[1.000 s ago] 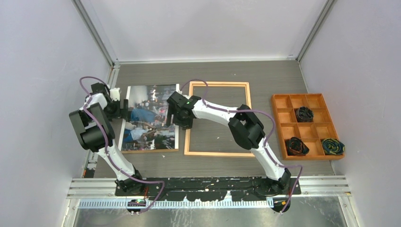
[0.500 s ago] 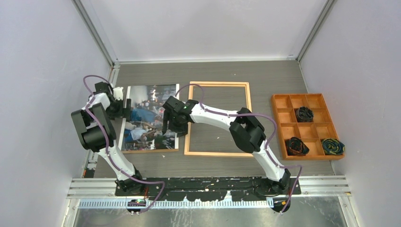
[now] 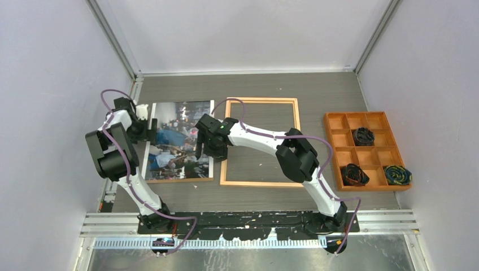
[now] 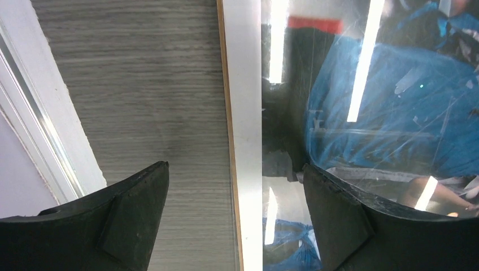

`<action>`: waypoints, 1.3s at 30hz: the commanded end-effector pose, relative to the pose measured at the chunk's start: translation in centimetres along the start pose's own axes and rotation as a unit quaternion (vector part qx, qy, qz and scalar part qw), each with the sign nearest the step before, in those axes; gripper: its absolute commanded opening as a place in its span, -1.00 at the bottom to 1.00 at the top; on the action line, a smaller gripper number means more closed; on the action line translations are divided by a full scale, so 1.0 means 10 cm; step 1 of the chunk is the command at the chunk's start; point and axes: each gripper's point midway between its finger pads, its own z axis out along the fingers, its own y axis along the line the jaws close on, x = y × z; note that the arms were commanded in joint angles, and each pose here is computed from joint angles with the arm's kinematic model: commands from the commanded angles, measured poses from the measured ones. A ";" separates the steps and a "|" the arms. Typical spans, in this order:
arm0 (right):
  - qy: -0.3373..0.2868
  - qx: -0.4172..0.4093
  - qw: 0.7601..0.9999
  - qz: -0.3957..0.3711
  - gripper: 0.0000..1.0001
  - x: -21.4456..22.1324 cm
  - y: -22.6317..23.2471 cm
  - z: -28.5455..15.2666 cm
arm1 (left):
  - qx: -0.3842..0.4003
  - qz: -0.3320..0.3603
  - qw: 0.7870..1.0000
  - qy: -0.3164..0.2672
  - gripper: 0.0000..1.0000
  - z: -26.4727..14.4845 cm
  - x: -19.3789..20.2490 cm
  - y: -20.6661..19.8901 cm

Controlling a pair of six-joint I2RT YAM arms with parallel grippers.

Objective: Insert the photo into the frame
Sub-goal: Pick up the photo frame item at the center of the board.

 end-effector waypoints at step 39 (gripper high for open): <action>-0.040 0.041 0.998 -0.034 0.61 -0.18 -0.08 -0.09 | -0.114 -0.013 0.993 -0.002 0.88 -0.62 0.20 0.78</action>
